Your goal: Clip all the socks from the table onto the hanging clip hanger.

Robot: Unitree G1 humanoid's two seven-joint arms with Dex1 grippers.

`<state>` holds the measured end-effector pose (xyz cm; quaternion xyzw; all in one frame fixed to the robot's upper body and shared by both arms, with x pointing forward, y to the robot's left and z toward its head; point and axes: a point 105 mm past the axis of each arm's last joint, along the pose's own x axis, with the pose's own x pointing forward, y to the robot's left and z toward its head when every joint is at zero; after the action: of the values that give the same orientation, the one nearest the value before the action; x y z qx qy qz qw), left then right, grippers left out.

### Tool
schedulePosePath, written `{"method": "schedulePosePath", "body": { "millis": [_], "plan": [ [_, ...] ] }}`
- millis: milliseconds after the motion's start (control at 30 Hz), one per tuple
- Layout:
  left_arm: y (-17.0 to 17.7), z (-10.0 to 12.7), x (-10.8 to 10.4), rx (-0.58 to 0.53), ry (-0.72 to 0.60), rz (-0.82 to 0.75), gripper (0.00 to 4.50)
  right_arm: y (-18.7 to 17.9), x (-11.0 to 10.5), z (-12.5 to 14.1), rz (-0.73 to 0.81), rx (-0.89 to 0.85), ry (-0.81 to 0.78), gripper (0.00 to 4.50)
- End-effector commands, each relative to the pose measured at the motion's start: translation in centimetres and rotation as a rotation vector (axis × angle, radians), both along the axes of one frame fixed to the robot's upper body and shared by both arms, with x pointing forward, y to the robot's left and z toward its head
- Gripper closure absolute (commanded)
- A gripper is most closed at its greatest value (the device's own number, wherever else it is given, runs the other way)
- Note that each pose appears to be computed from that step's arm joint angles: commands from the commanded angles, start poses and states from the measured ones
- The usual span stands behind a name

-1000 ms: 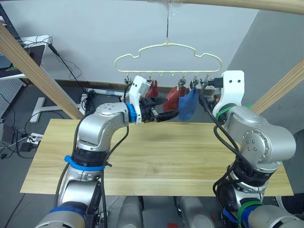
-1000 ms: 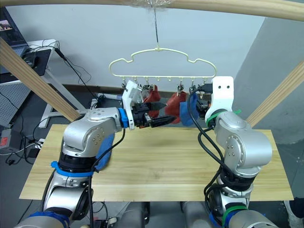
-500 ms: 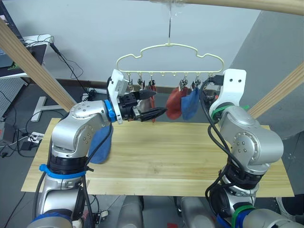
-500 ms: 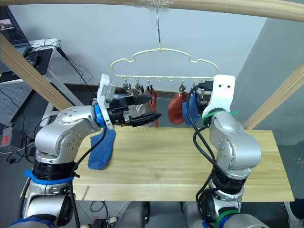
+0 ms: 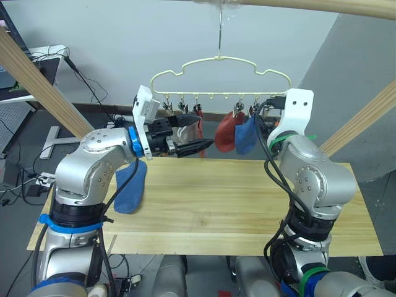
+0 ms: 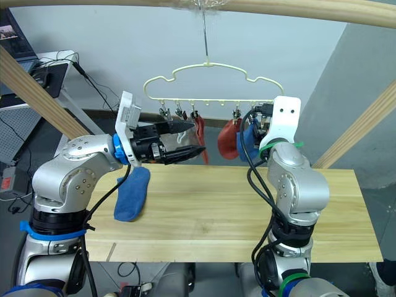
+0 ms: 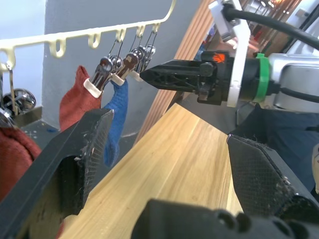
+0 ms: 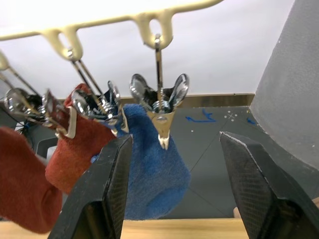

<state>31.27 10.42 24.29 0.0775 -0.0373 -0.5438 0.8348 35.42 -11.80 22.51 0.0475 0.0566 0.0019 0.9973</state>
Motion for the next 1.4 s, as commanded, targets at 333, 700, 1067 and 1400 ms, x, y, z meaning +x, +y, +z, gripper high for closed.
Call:
{"method": "schedulePosePath", "body": {
  "millis": [333,700,1067,1400],
  "plan": [
    [0.7,1.1,-0.8,0.001,-0.048,0.02,0.26,-0.3,0.5,1.4,-0.023,0.002,-0.064,2.22],
    [1.1,1.0,-0.8,0.005,-0.046,0.056,0.26,-0.4,1.8,2.2,-0.028,0.004,-0.087,2.22],
    [1.4,0.8,-0.8,0.008,-0.045,0.084,0.26,0.3,2.9,3.0,-0.015,0.015,-0.111,2.22],
    [1.5,0.8,-0.7,0.009,-0.047,0.095,0.26,0.8,3.1,3.2,-0.001,0.024,-0.114,2.22]
  ]
}}
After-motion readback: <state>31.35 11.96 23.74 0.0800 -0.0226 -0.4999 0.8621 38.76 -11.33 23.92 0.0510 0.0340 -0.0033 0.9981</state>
